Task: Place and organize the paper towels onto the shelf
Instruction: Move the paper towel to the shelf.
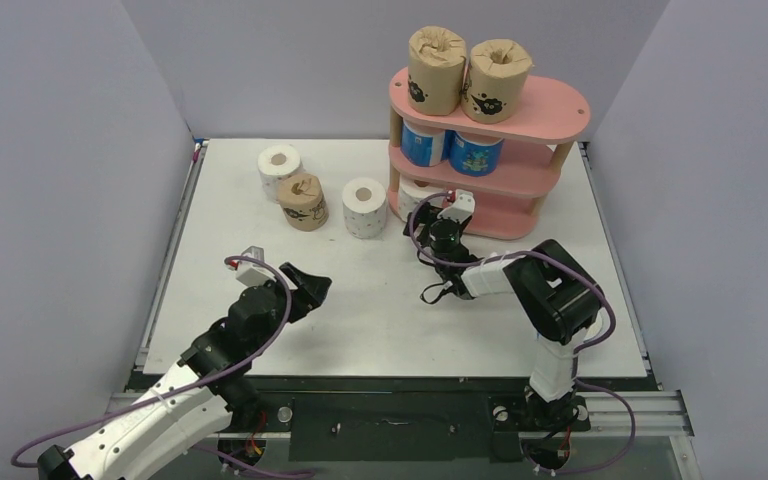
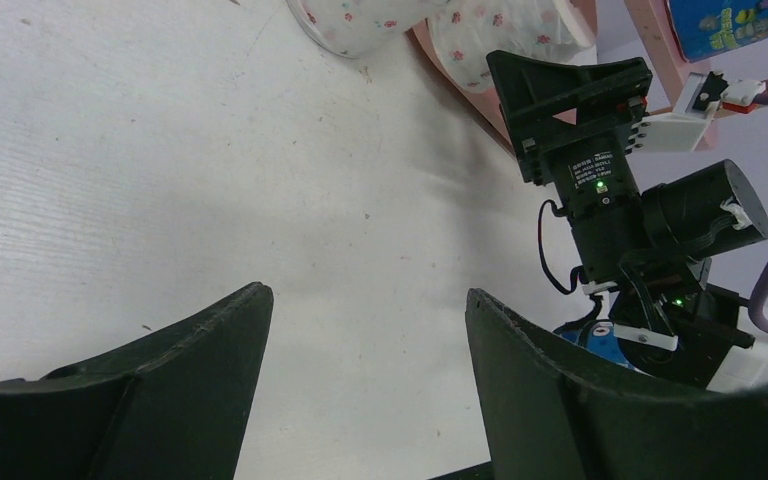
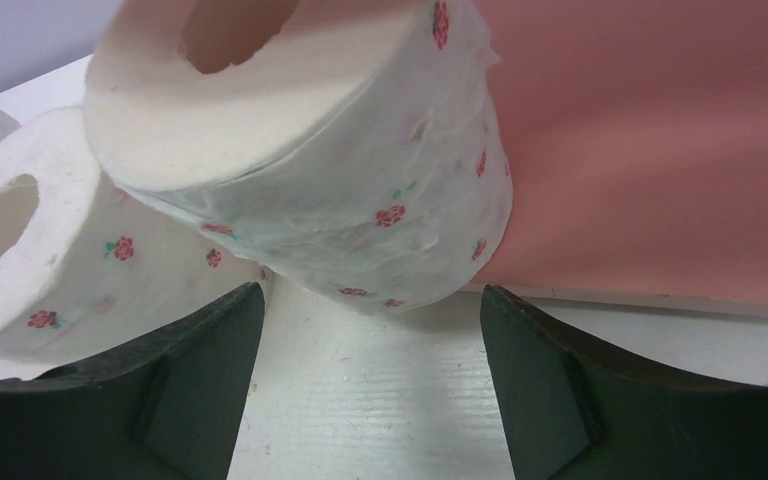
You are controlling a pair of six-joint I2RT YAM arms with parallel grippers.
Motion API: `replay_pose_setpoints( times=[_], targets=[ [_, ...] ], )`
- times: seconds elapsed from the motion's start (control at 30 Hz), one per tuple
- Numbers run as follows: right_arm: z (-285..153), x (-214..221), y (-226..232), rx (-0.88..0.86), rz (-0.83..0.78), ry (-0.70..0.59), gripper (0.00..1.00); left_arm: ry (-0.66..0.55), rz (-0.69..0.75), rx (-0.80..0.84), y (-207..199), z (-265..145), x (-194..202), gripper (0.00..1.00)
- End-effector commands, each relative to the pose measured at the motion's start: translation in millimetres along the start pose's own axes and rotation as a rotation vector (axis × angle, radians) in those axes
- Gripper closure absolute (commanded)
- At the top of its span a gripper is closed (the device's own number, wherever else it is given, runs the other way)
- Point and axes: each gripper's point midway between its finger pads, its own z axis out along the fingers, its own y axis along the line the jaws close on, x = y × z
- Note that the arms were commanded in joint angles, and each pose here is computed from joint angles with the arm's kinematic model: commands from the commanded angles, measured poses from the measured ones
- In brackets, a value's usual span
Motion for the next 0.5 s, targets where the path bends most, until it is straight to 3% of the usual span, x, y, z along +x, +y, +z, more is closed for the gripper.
replay_pose_setpoints(
  times=[0.0, 0.47],
  targets=[
    [13, -12, 6, 0.017, 0.049, -0.019, 0.26, -0.02, -0.017, 0.006, -3, -1, -5, 0.32],
    [34, -13, -2, 0.089, 0.089, 0.022, 0.3, -0.014, -0.024, 0.003, -1, 2, -1, 0.32]
  ],
)
